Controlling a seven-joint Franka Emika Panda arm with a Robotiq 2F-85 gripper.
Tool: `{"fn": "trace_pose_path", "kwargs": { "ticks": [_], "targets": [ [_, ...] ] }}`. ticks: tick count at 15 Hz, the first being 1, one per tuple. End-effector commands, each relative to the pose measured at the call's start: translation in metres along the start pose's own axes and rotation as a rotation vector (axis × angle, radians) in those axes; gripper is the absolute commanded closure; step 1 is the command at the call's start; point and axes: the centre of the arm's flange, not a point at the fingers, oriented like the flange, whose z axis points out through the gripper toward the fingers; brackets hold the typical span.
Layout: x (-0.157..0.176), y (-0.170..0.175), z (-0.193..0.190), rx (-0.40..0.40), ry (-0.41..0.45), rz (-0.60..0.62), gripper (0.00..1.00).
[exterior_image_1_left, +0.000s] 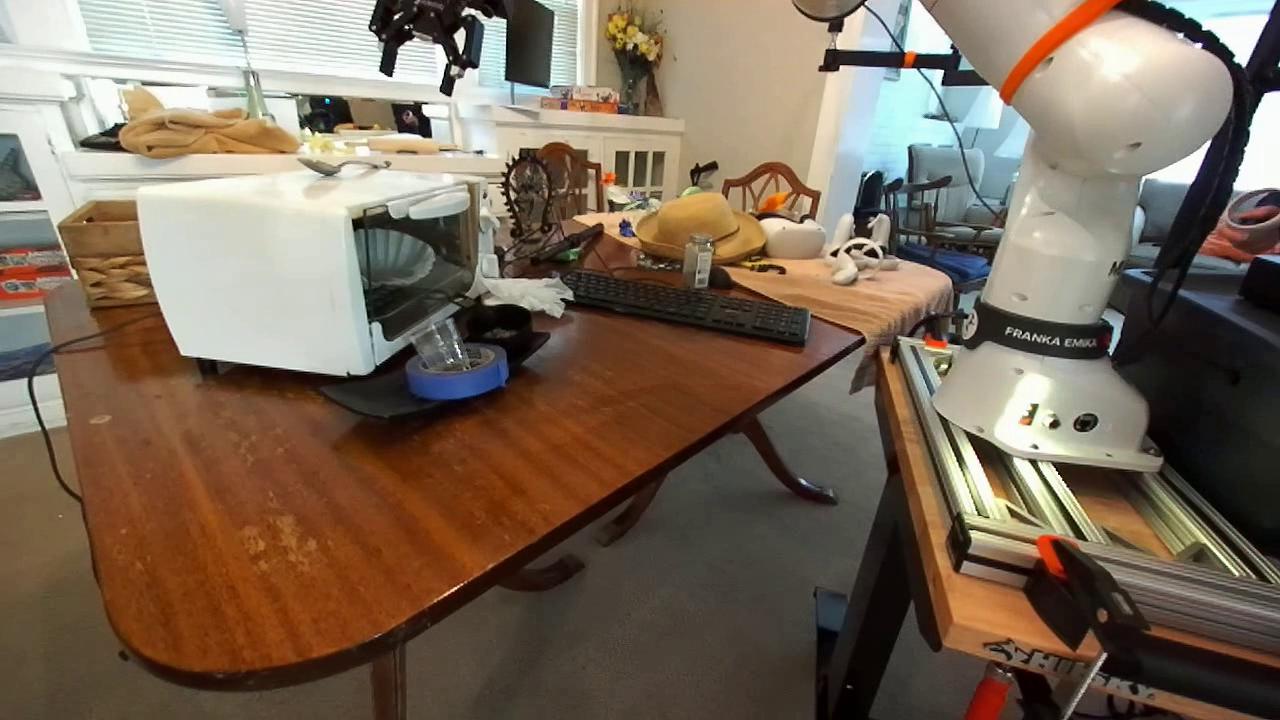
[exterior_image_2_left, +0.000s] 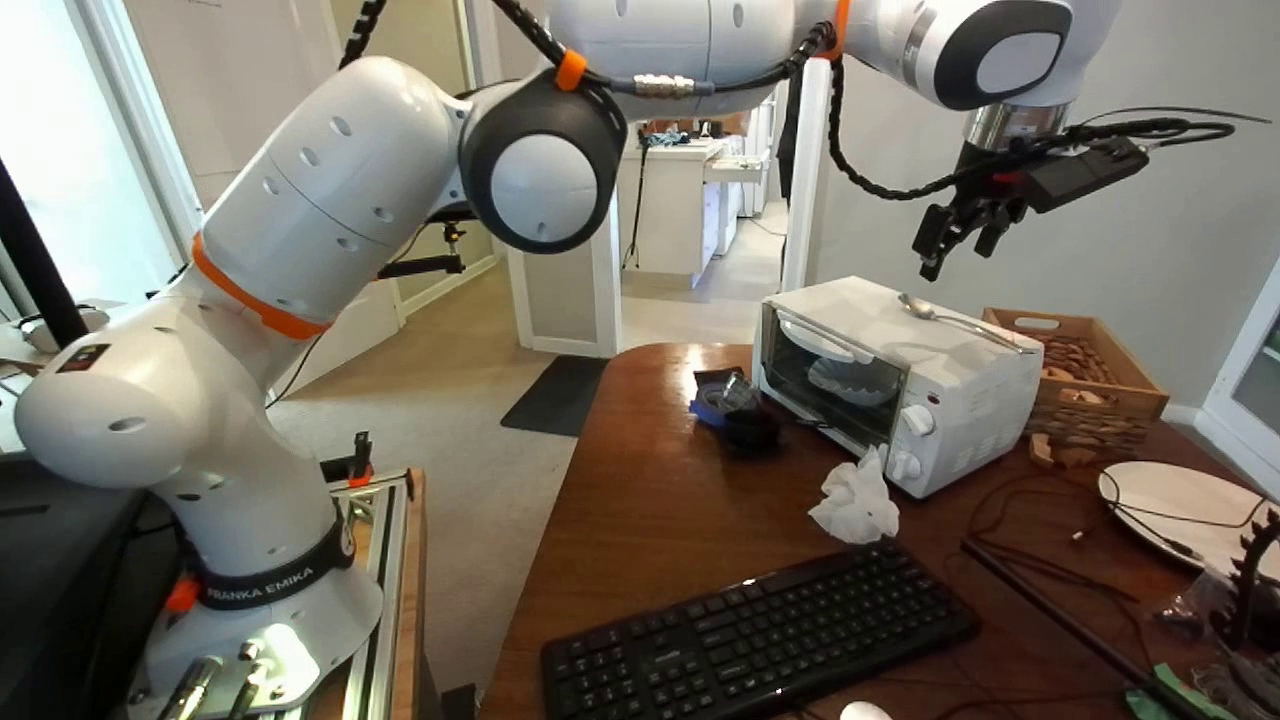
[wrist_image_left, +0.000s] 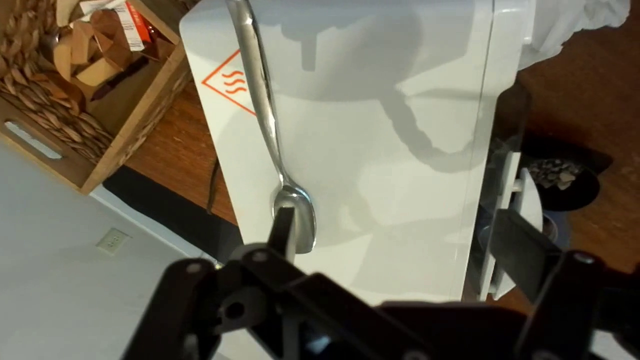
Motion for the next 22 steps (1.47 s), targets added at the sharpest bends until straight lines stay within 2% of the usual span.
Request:
{"fn": "trace_pose_path", "kwargs": {
  "ticks": [1,4,8,10,11,16,17,22],
  "targets": [
    [-0.012,0.070,0.015,0.012,-0.010,-0.064,0.00],
    [-0.010,0.082,0.033,0.013,-0.015,-0.071,0.02],
    [-0.005,0.085,0.054,0.060,-0.005,-0.060,0.00],
    [-0.004,0.083,0.051,0.037,-0.012,-0.049,0.00],
    [0.006,0.009,0.061,0.035,0.008,-0.051,0.00],
    [-0.001,0.011,0.057,0.021,-0.009,-0.041,0.00],
    [-0.003,0.016,0.059,0.008,-0.049,-0.030,0.00],
    [0.006,0.029,0.073,-0.010,-0.080,-0.082,0.00]
  ]
}}
